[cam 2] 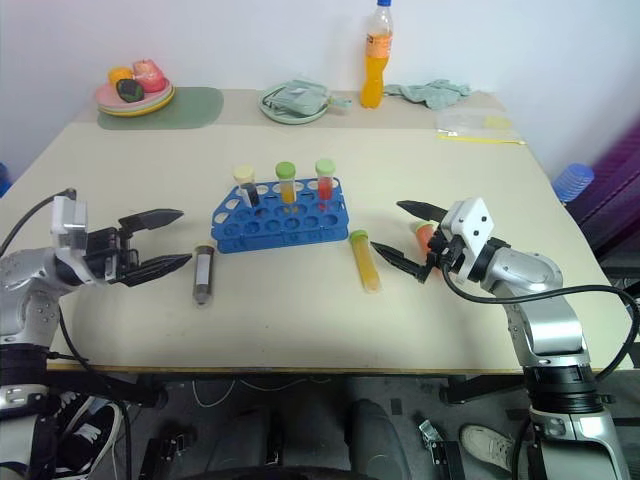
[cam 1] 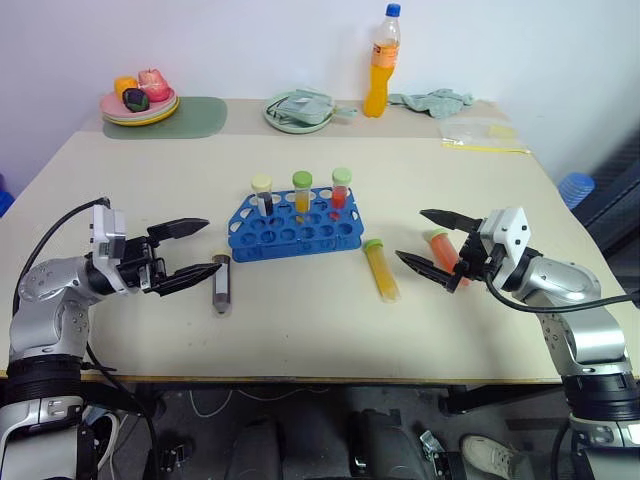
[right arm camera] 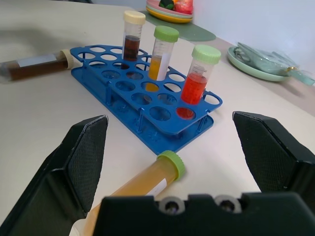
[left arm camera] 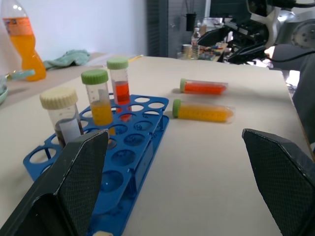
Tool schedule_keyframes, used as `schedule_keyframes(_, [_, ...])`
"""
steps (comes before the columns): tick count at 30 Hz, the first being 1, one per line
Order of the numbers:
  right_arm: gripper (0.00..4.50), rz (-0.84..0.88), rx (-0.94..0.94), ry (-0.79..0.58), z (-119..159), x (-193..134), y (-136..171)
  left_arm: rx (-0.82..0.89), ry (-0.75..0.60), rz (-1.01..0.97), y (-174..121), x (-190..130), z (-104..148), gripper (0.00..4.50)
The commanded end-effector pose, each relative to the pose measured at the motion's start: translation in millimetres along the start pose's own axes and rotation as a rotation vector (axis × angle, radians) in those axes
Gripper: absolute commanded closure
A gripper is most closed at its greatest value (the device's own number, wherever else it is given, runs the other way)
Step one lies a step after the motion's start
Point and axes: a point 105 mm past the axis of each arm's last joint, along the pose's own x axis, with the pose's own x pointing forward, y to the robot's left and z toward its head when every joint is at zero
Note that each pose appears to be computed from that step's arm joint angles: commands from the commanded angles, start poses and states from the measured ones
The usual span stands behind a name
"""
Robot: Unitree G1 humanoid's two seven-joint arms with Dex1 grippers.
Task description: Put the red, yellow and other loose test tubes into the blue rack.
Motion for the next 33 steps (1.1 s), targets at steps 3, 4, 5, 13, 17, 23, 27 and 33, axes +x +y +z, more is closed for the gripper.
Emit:
schedule_keyframes(3, [0.0, -0.007, -0.042, -0.02, 12, -8, -1, 0.042, -0.035, -0.007, 1, 4, 10, 0.03])
schedule_keyframes(4, [0.0, -0.008, -0.042, -0.017, 13, -9, -1, 0.041, -0.037, -0.007, 1, 4, 9, 0.03])
schedule_keyframes(5, [0.0, -0.009, -0.042, -0.015, 13, -10, -1, 0.04, -0.038, -0.007, 2, 5, 9, 0.03])
schedule_keyframes(13, [0.0, -0.016, -0.049, 0.001, 12, -13, -7, 0.047, -0.037, -0.024, -1, 9, 9, 0.03])
schedule_keyframes(17, [0.0, -0.036, -0.054, 0.002, 14, -16, -14, 0.057, -0.045, -0.048, -4, 15, 15, 0.03])
schedule_keyframes(23, [0.0, -0.185, -0.046, -0.026, 36, -17, -30, 0.059, -0.051, -0.128, -16, 31, 13, 0.03])
schedule_keyframes(27, [0.0, -0.226, -0.019, 0.096, 33, -16, -32, 0.055, -0.039, -0.174, -24, 35, 15, 0.03])
schedule_keyframes(33, [0.0, -0.466, 0.111, 0.392, 0, -18, -48, 0.065, -0.053, -0.224, -27, 42, 16, 0.03])
